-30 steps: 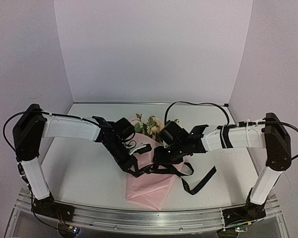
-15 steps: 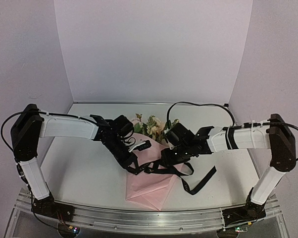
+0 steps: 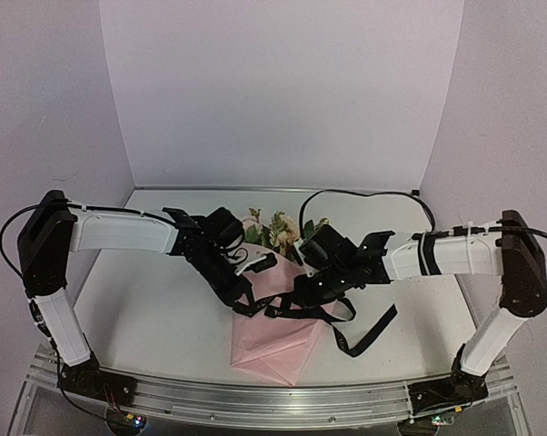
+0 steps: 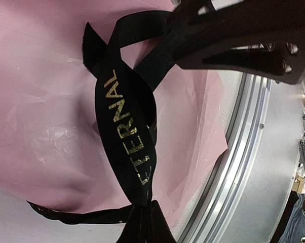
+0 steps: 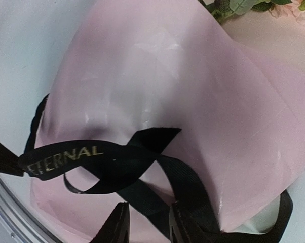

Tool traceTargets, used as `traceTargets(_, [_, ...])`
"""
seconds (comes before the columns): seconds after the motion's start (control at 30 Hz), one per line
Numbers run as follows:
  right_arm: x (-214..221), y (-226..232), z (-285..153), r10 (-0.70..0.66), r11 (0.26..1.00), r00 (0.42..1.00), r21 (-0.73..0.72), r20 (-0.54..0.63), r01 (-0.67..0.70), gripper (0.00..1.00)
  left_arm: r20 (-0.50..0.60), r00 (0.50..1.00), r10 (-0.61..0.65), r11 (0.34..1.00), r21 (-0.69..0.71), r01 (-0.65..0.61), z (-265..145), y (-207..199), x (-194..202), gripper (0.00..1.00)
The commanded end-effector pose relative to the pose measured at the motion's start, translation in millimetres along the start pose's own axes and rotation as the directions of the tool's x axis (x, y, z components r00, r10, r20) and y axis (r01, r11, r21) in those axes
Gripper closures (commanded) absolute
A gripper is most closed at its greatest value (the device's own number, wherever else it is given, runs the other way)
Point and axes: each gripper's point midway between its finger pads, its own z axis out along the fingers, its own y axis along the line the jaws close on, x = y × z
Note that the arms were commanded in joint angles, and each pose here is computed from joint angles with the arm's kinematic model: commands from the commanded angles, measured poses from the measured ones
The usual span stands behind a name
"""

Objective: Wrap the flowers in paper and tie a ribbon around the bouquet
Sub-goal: Cross the ribbon over the folded bouquet.

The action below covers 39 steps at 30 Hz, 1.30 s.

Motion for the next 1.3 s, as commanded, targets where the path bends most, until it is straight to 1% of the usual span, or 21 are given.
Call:
traceTargets(0.0, [11.8,36.6,-3.0,0.134,0.987,0.990,-0.086,-0.039,-0.137,0.79,0.110,0.992,0.067,0.998,-0.004,-0.067,-26.4,-14.2,-29.1,1.00])
traceTargets(0.1, [15.6,42.2,12.7,0.247,0.960,0.967,-0.118,-0.056,-0.252,0.87,0.116,0.991,0.071,0.997,-0.005,-0.070,-27.7,-14.2,-29.9,1.00])
traceTargets(0.23, [11.0,47.6,20.7,0.324,0.932,0.945,-0.160,-0.040,-0.326,0.89,0.125,0.990,0.070,0.998,-0.010,-0.070,-29.6,-13.5,-31.3,1.00])
traceTargets(0.4, [9.4,47.7,30.2,0.361,0.920,0.931,-0.147,-0.047,-0.364,0.91,0.137,0.988,0.074,0.997,-0.010,-0.073,-32.6,-14.7,-33.2,1.00])
traceTargets(0.53, [5.2,44.9,39.5,0.383,0.916,0.923,-0.121,-0.029,-0.383,0.91,0.138,0.988,0.070,0.998,-0.009,-0.070,-33.1,-14.6,-31.7,1.00])
traceTargets(0.67, [-6.2,40.1,47.5,0.405,0.911,0.914,-0.098,0.022,-0.401,0.90,0.137,0.988,0.067,0.998,-0.007,-0.067,-33.3,-15.1,-30.7,1.00])
traceTargets(0.8, [-25.6,39.6,50.2,0.409,0.911,0.908,-0.094,0.092,-0.401,0.89,0.129,0.990,0.060,0.998,0.004,-0.061,-31.8,-15.9,-27.8,1.00])
traceTargets(0.97, [-55.6,39.0,44.2,0.401,0.916,0.890,-0.106,0.214,-0.387,0.88,0.111,0.993,0.039,0.999,0.019,-0.042,-26.2,-14.6,-22.1,1.00])
traceTargets(1.07, [-62.7,46.3,39.2,0.390,0.920,0.894,-0.133,0.219,-0.369,0.87,0.100,0.994,0.031,0.999,0.028,-0.034,-22.8,-13.9,-21.1,1.00])
traceTargets(1.27, [-47.2,36.3,23.3,0.370,0.928,0.904,-0.127,0.213,-0.350,0.84,0.036,0.999,0.008,0.998,0.058,-0.010,-8.4,-9.2,-14.4,0.99])
